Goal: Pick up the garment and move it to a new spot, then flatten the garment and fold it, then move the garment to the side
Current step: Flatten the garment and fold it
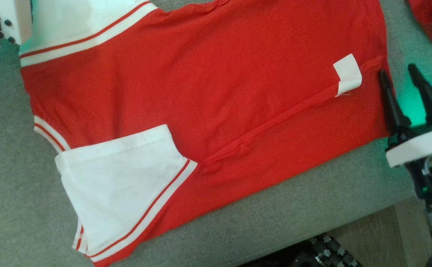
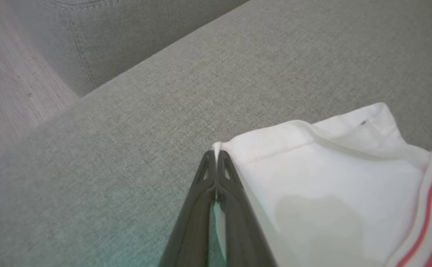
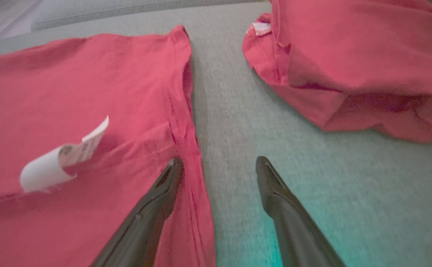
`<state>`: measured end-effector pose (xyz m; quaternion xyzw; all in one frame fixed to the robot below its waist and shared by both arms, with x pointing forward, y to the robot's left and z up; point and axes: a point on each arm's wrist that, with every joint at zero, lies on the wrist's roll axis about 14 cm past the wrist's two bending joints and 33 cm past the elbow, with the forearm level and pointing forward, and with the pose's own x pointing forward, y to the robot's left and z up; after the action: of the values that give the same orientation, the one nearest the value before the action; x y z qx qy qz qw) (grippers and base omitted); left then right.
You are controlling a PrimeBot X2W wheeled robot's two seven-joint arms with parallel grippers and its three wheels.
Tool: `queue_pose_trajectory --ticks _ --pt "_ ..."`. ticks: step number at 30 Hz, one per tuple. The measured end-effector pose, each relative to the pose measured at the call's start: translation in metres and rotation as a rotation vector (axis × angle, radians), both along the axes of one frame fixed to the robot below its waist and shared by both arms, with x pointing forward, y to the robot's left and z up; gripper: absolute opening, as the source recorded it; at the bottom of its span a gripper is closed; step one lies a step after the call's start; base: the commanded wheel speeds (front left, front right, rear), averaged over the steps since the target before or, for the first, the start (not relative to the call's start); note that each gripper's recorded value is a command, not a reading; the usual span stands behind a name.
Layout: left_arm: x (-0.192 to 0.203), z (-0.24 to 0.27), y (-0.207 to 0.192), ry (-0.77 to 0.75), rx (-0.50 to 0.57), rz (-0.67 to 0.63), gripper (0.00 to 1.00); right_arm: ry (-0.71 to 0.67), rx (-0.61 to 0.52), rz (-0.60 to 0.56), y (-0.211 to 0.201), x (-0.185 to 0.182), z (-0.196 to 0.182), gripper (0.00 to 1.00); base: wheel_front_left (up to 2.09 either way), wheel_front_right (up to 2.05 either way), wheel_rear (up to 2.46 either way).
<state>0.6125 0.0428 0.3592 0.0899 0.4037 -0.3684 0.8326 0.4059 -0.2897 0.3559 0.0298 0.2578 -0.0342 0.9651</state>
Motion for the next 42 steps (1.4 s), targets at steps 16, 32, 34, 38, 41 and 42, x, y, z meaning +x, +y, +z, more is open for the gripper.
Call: queue_pose_trajectory --ticks 16,32,34,38,41,42 --pt "-0.008 0.035 0.01 -0.119 0.006 -0.036 0.0 0.1 -0.081 0.226 0.014 0.116 0.04 1.0 0.0 0.0 0.0" --pt "-0.017 0.038 0.024 -0.117 0.022 -0.047 0.0 0.409 -0.264 0.325 0.012 0.141 0.008 0.57 0.0 0.0 0.0" --pt "-0.016 0.038 0.025 -0.121 0.023 -0.044 0.0 0.421 -0.27 0.333 0.012 0.14 0.007 0.42 0.0 0.0 0.0" --pt "-0.018 0.036 0.025 -0.119 0.019 -0.046 0.0 0.439 -0.254 0.34 0.014 0.138 0.005 0.0 0.0 0.0 0.0" --pt "-0.018 0.035 0.026 -0.133 0.017 -0.048 0.0 0.425 -0.238 0.337 0.015 0.139 0.007 0.0 0.0 0.0 0.0" --pt "-0.016 0.037 0.026 -0.145 0.012 -0.048 0.0 0.405 -0.23 0.334 0.015 0.142 0.008 0.0 0.0 0.0 0.0"
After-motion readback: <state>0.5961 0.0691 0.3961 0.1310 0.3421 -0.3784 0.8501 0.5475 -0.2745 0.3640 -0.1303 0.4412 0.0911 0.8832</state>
